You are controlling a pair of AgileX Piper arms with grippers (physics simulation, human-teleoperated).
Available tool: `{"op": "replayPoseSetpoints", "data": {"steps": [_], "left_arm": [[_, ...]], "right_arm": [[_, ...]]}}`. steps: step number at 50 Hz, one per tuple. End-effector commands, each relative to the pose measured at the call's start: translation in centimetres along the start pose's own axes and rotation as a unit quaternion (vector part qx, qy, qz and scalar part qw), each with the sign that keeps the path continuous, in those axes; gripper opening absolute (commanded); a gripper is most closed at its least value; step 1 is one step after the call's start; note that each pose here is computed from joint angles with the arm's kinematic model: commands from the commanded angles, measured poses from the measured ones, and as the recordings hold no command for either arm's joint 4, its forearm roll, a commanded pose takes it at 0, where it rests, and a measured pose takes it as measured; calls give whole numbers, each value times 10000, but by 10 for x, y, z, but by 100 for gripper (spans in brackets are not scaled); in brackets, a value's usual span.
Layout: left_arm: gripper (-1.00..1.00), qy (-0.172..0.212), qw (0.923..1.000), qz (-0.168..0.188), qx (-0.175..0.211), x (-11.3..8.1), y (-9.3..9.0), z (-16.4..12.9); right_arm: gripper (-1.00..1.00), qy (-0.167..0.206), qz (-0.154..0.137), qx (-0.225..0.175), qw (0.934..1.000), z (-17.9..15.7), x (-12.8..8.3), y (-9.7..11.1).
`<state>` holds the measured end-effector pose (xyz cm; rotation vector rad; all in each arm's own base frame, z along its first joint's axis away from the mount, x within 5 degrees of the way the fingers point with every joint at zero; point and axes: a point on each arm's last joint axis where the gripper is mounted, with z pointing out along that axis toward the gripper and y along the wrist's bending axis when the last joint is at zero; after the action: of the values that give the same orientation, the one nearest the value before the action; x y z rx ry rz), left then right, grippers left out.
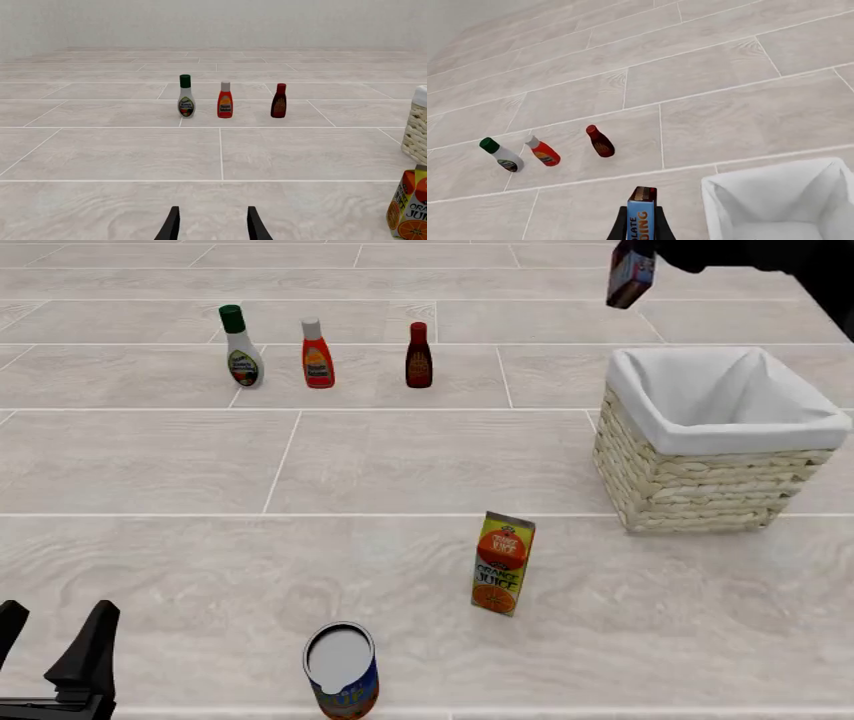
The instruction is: Pick the chocolate pudding and place it in the basket.
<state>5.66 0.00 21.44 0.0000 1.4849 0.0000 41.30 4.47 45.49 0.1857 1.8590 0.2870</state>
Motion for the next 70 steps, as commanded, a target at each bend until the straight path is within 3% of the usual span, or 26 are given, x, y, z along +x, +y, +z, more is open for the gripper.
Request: {"op": "replayPoseSetpoints", "data": {"steps": [1,46,70], "left_arm": [[100,0,10000,0,0,0,0,0],[100,0,10000,0,0,0,0,0],[100,0,10000,0,0,0,0,0]], "right_arm": [[-100,-124,210,198,9995,-10,-6,-18],[-100,-367,237,1209,9917,0,-25,-110],[-100,-314,72,1573,9870,14,-15,-149]]}}
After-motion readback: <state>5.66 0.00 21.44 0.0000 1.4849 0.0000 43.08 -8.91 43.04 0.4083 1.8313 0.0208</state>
